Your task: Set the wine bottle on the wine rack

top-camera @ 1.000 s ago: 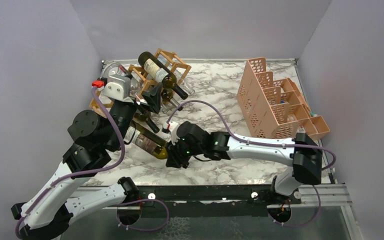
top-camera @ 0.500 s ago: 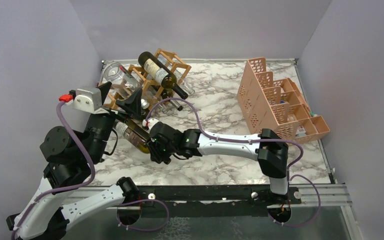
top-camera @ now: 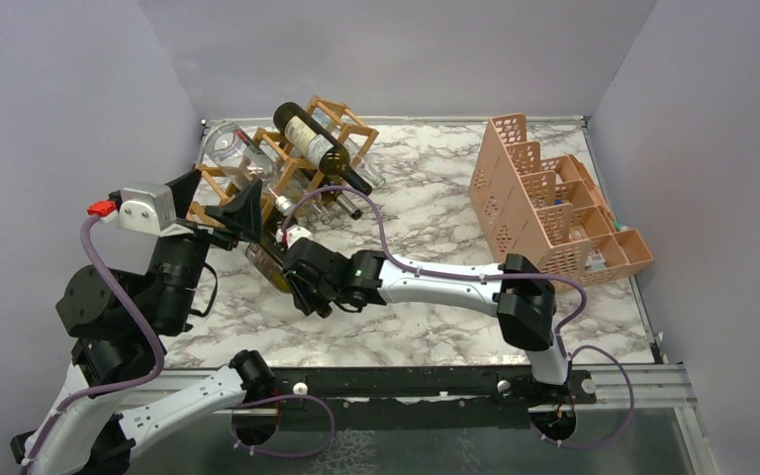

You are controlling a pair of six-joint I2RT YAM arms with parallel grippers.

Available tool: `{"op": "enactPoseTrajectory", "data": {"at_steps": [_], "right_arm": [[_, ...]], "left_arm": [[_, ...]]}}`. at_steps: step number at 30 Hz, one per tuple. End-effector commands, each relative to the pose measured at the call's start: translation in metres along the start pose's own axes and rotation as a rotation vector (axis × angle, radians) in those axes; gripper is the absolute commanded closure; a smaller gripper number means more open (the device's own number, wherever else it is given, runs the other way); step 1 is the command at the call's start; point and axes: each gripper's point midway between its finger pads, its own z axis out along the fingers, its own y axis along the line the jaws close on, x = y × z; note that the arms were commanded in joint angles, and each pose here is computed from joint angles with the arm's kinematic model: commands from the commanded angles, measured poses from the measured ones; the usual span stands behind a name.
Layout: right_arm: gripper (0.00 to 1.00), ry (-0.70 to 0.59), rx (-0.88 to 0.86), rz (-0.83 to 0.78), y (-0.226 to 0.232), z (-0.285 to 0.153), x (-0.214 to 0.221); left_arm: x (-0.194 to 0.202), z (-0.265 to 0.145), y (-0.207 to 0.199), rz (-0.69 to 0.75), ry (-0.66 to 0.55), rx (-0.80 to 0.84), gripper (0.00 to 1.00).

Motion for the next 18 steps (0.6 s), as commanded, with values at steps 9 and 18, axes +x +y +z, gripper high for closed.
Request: {"op": "enactPoseTrajectory", "data": {"at_steps": [9,18], "right_arm": [[0.99,-0.186,0.094,-0.010,0.003,-0.003,-0.065],[0.94,-0.182,0.154,-0.060,0.001,0.009,-0.079]], "left_arm": [[-0.001,0.002,0.005,0.016,0.008,-0.030,0.01],[0.005,0.008,0.006,0.042,0.046,-0.062,0.01]]}}
